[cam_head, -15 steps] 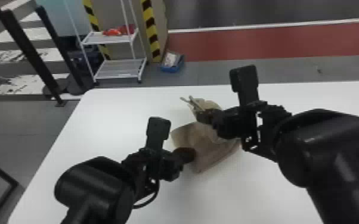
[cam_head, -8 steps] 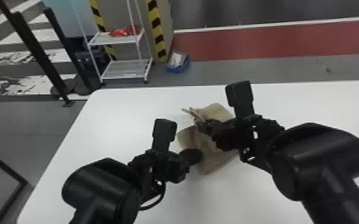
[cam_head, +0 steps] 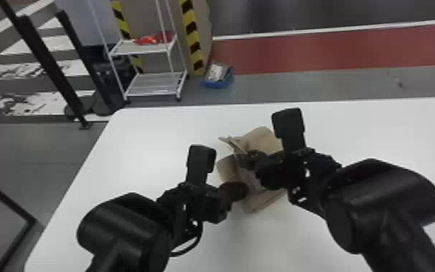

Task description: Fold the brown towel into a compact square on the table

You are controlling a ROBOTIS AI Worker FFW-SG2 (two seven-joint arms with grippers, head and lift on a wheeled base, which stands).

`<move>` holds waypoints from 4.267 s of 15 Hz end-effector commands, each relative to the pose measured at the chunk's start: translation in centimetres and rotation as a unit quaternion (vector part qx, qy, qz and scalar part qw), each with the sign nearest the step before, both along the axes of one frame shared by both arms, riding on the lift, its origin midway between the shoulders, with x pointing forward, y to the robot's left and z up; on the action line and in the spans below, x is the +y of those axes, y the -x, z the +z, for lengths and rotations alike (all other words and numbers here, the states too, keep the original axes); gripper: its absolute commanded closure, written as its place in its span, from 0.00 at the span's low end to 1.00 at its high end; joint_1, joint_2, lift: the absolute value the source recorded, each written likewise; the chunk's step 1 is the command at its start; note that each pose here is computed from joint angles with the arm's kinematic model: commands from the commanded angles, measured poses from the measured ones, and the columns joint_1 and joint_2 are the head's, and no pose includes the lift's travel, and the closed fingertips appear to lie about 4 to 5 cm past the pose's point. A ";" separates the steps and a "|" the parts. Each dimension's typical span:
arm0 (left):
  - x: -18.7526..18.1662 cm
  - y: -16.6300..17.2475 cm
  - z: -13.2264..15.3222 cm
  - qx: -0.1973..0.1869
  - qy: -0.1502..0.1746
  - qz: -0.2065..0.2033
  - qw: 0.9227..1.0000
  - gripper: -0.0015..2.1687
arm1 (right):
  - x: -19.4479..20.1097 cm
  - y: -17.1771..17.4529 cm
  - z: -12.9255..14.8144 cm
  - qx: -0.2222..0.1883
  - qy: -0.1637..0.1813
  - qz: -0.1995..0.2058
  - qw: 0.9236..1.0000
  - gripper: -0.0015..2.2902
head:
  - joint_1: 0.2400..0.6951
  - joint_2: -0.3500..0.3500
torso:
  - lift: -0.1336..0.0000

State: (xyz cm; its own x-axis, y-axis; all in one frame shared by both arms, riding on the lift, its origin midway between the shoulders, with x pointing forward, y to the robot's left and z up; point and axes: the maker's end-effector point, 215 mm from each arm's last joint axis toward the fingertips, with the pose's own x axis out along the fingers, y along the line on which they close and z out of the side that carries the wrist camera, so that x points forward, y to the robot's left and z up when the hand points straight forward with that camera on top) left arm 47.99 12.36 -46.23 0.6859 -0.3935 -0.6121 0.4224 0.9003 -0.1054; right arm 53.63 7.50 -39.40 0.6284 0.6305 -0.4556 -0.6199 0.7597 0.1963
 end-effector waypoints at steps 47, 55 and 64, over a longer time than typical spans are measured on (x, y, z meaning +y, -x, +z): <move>-0.7 2.4 2.5 -0.018 0.021 -0.002 1.000 0.88 | -15.3 1.3 -3.9 -0.014 0.000 -0.092 0.996 0.92 | 1.00 0.54 | 0.04; -1.7 6.1 4.2 -0.012 0.038 -0.021 0.999 0.88 | -13.6 -4.9 -2.8 -0.018 -0.020 -0.106 0.994 0.92 | 1.00 0.55 | 0.04; 2.4 5.9 5.3 -0.021 0.025 0.010 0.999 0.88 | -16.1 -2.9 2.0 -0.094 -0.110 -0.115 0.983 0.92 | 1.00 0.60 | 0.04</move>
